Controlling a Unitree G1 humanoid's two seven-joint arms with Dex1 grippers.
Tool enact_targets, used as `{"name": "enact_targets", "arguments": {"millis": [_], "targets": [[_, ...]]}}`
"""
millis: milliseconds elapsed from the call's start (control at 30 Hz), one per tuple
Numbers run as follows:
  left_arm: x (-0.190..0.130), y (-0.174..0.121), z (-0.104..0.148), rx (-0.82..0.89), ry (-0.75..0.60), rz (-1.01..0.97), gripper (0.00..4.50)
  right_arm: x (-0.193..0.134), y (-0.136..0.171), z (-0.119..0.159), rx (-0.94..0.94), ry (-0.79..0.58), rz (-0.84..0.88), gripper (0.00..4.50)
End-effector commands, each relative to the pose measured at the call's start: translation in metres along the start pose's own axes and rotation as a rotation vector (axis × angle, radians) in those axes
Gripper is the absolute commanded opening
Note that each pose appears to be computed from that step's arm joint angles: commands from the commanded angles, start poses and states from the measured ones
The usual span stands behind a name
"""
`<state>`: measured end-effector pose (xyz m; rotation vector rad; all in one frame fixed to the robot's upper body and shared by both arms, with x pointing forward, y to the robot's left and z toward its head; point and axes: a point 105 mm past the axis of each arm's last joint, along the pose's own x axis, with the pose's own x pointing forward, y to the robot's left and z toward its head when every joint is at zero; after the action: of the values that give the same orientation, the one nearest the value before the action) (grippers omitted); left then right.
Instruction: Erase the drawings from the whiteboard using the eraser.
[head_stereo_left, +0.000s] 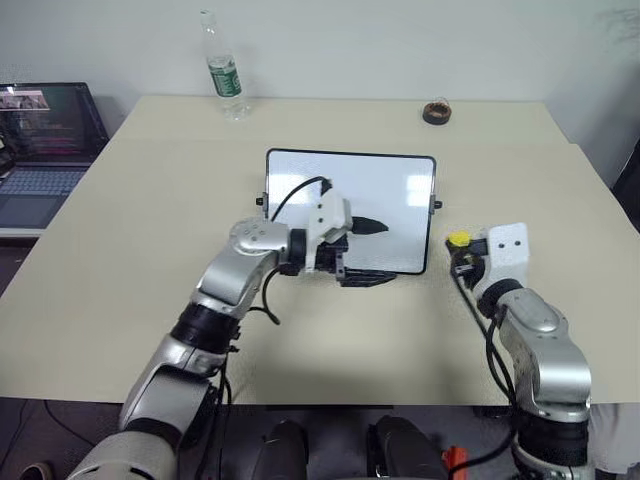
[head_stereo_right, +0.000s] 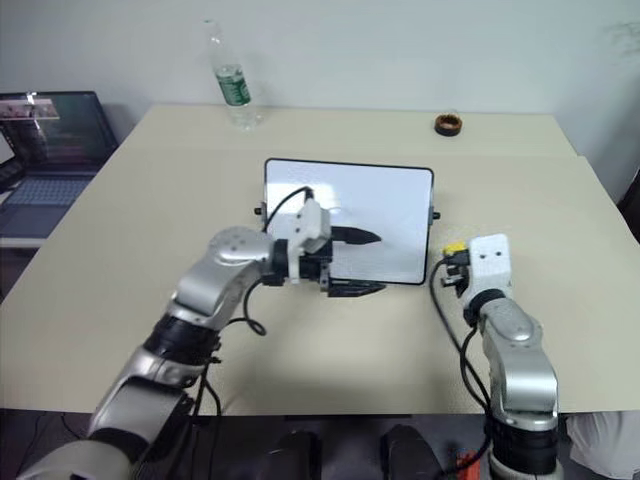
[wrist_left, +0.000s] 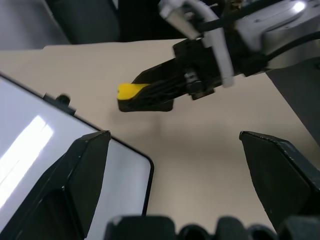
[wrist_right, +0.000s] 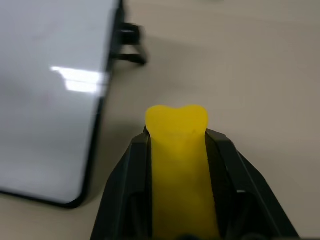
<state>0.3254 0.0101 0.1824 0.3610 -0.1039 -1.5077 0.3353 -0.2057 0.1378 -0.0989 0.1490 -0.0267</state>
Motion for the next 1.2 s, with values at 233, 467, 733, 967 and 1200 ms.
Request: {"name": "enact_targets", "arguments": {"millis": [233, 467, 733, 967, 1200], "targets": [[0.028, -0.003, 0.012, 0.083, -0.023, -0.088, 4.50, 0.015, -0.041, -0.009, 0.051, 0.070, -0.118, 1.10], [0.036, 0.000, 0.011, 0.094, -0.019, -0.073, 4.50, 0.018, -0.049, -0.024, 0.109, 0.116, -0.133, 2.07], [0.015, 0.019, 0.009, 0.112, -0.038, 0.154, 4.50, 0.016, -0.050, 0.000, 0.108, 0.019, -0.109, 4.47], [-0.086, 0.033, 0.012, 0.023, -0.103, 0.735, 4.50, -0.009, -0.014, 0.044, 0.103, -0.185, 0.071, 4.47], [-0.196, -0.011, -0.042, -0.018, 0.103, 1.367, 4.50, -0.037, -0.012, 0.017, 0.000, -0.307, 0.093, 4.47]]}}
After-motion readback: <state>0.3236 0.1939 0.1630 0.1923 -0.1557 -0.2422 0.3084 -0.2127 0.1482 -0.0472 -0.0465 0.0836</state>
